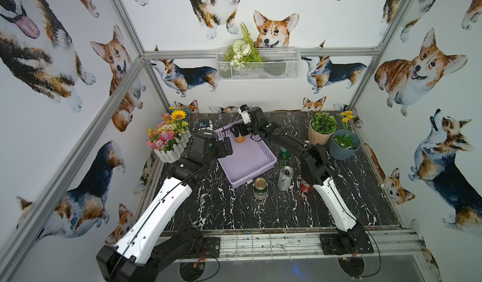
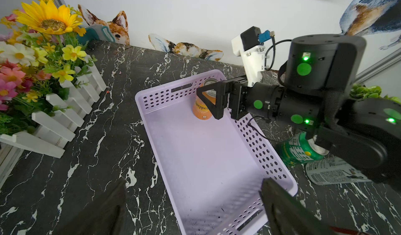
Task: Take out the drinks from the basket
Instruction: Pick up the drink from the basket.
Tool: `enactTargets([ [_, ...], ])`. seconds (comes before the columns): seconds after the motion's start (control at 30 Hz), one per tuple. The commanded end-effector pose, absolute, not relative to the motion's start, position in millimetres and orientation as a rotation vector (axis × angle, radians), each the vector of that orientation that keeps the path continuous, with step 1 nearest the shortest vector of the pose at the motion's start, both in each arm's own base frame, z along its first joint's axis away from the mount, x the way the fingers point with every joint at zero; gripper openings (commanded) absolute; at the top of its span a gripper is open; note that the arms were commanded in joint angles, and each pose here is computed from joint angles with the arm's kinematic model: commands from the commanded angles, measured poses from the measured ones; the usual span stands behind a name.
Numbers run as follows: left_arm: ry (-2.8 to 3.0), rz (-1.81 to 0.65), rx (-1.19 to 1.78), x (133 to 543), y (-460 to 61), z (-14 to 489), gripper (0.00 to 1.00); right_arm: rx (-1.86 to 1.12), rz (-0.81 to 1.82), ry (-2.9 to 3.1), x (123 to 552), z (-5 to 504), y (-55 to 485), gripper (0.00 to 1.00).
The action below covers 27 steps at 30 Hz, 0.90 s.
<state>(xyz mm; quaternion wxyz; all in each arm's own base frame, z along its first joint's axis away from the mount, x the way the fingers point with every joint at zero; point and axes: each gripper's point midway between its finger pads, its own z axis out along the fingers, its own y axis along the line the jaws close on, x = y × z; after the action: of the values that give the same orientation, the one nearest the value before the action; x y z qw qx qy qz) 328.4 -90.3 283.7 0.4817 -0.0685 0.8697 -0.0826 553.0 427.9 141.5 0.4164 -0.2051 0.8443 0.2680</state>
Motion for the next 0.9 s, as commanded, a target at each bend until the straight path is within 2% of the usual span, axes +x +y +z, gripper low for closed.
enactTargets([
  [0.0, 2.118, -0.185, -0.166, 327, -87, 287, 1.00, -0.514, 0.667, 2.049, 563, 150, 435, 1.00],
  [0.23, 2.127, -0.177, -0.170, 326, -84, 283, 1.00, -0.527, 0.613, 2.042, 566, 135, 439, 0.92],
  [0.5, 2.127, -0.178, -0.164, 327, -84, 283, 1.00, -0.536, 0.574, 2.071, 567, 116, 437, 0.88],
  [0.57, 2.130, -0.181, -0.164, 328, -85, 282, 1.00, -0.536, 0.569, 2.075, 567, 113, 436, 0.83],
  [0.63, 2.130, -0.183, -0.165, 328, -85, 281, 1.00, -0.547, 0.573, 2.076, 566, 110, 437, 0.69],
  [0.73, 2.124, -0.178, -0.166, 328, -84, 284, 1.00, -0.554, 0.576, 2.080, 565, 108, 437, 0.64],
  [0.87, 2.123, -0.176, -0.165, 328, -84, 285, 1.00, -0.564, 0.599, 2.064, 564, 115, 440, 0.45],
])
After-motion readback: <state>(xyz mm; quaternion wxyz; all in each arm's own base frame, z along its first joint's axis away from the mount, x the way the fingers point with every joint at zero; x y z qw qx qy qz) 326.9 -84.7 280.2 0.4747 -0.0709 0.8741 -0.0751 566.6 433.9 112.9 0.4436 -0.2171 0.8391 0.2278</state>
